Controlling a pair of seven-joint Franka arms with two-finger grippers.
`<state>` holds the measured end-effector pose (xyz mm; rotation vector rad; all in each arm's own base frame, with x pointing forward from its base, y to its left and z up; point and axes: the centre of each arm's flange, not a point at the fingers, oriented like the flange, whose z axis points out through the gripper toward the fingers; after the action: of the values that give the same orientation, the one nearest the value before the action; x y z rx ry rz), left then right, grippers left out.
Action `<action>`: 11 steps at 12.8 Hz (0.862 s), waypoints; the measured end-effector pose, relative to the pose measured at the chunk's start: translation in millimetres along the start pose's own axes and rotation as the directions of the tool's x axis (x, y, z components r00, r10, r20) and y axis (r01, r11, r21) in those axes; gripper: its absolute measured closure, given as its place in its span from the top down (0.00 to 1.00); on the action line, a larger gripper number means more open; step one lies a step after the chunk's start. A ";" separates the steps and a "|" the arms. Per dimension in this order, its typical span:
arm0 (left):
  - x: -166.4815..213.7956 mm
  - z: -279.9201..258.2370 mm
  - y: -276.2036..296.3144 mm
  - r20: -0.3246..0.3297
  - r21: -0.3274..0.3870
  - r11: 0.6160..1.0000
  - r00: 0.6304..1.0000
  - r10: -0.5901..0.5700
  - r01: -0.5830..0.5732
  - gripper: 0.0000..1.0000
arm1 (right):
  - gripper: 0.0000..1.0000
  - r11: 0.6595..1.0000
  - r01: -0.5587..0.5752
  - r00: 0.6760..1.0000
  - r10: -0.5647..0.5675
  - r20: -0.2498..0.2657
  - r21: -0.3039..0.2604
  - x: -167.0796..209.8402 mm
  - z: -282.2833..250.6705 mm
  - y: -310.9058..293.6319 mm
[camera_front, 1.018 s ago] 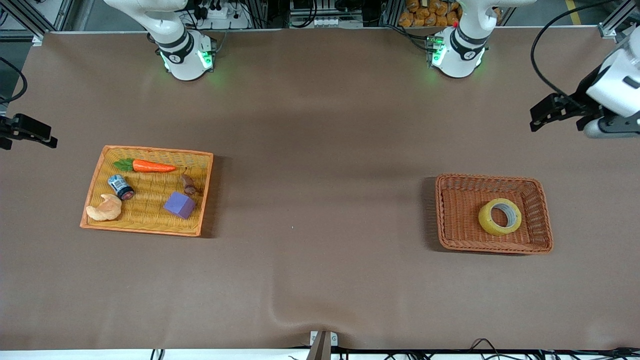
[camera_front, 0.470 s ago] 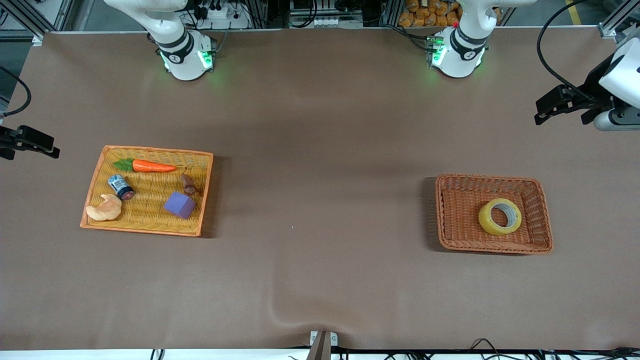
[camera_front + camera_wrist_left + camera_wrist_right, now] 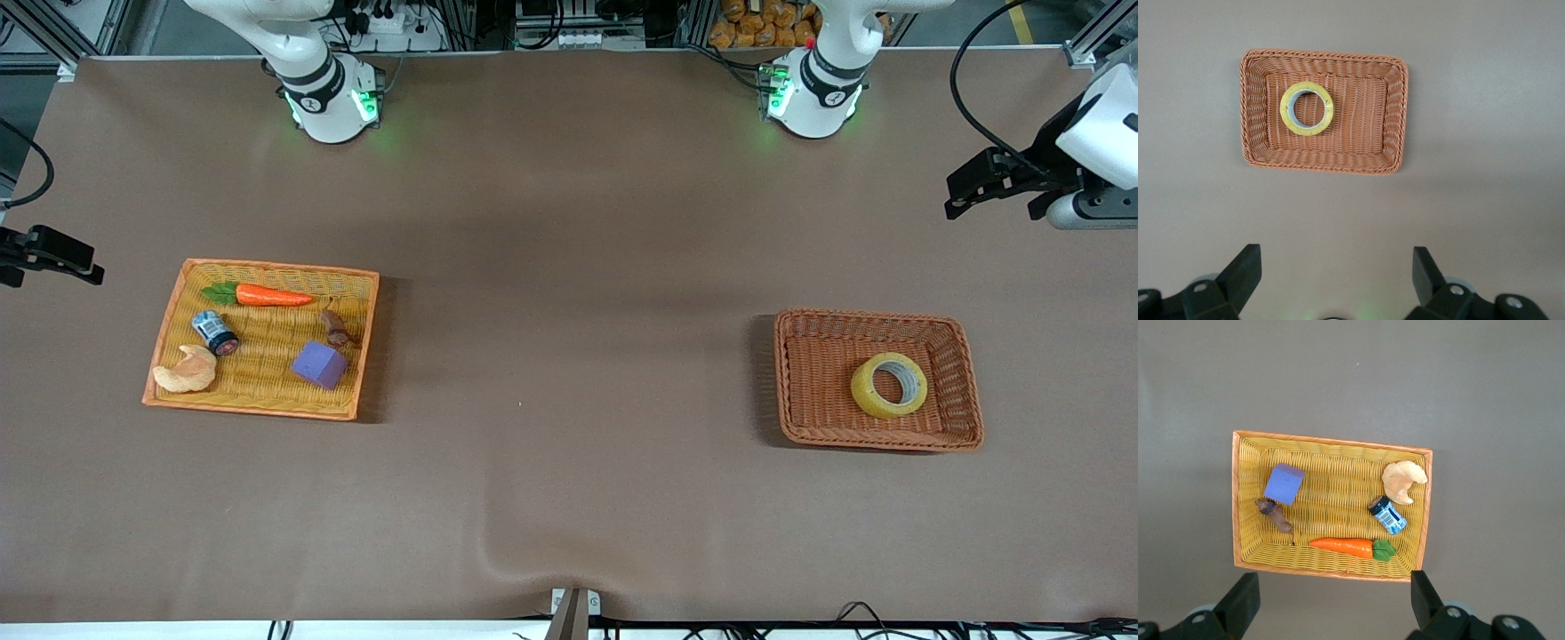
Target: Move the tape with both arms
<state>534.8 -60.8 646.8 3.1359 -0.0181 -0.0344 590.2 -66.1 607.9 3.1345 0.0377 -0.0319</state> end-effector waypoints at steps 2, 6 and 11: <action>0.3 1.1 0.3 0.004 0.000 1.000 1.000 0.001 -0.001 1.00 | 1.00 1.000 0.000 1.000 0.000 0.000 0.000 0.0 0.0 0.0; 0.7 2.1 -0.6 0.007 0.001 1.000 1.000 0.010 -0.010 1.00 | 1.00 1.000 0.000 1.000 0.000 0.002 0.000 -0.2 0.2 -0.1; 1.2 2.9 -2.3 0.009 0.000 1.000 1.000 0.016 -0.017 1.00 | 1.00 1.000 0.000 1.000 0.000 0.002 0.000 -0.1 0.3 -0.4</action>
<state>536.0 -58.6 643.8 3.1358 -0.0440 -0.0486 590.1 -65.7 607.6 3.1347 0.0378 -0.0348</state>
